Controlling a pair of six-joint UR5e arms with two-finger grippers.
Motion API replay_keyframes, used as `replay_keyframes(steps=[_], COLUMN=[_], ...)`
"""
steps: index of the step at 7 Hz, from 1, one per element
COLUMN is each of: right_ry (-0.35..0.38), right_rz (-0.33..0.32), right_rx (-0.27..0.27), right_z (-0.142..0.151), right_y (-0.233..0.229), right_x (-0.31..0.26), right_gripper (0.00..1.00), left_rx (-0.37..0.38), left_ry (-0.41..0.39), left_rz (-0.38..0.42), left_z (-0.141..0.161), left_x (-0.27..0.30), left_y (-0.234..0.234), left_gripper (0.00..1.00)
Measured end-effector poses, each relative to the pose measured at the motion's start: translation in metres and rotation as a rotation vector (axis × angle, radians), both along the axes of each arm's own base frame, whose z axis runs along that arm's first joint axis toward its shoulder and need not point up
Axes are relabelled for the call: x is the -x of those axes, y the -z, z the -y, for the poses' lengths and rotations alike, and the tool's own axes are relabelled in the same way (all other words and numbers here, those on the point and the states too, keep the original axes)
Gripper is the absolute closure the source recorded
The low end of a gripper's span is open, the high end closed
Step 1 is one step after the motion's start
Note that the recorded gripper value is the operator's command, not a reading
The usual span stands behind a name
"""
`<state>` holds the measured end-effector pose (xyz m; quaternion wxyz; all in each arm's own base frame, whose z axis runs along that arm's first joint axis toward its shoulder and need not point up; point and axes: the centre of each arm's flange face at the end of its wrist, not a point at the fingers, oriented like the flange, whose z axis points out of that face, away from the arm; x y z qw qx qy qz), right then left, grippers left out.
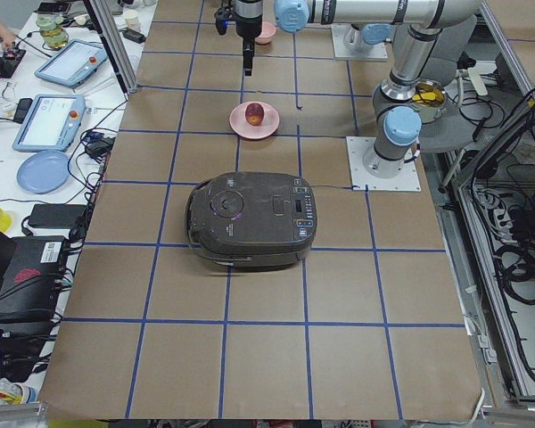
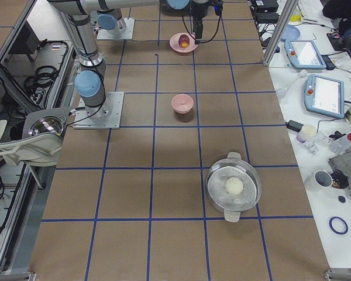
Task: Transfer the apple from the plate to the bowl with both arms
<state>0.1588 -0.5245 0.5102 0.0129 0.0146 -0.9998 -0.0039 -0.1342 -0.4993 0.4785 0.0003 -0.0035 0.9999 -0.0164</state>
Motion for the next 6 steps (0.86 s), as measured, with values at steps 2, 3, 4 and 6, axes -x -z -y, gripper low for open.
replay_keyframes(steps=[2, 3, 4, 6], right_ry=[0.000, 0.002, 0.006, 0.035], right_rz=[-0.001, -0.001, -0.001, 0.001], right_rx=[-0.002, -0.004, -0.006, -0.013], right_z=[0.000, 0.001, 0.003, 0.010], right_y=[0.000, 0.001, 0.002, 0.004], right_x=[0.000, 0.002, 0.006, 0.033], right_gripper=[0.00, 0.00, 0.00, 0.00], left_rx=[-0.003, 0.002, 0.009, 0.017], left_ry=[-0.007, -0.006, -0.006, -0.008], left_rz=[0.002, 0.004, 0.005, 0.005], left_z=[0.002, 0.002, 0.002, -0.004], left_x=[-0.001, -0.002, -0.001, -0.001], left_y=[0.006, 0.007, 0.005, -0.005], left_gripper=[0.00, 0.00, 0.00, 0.00])
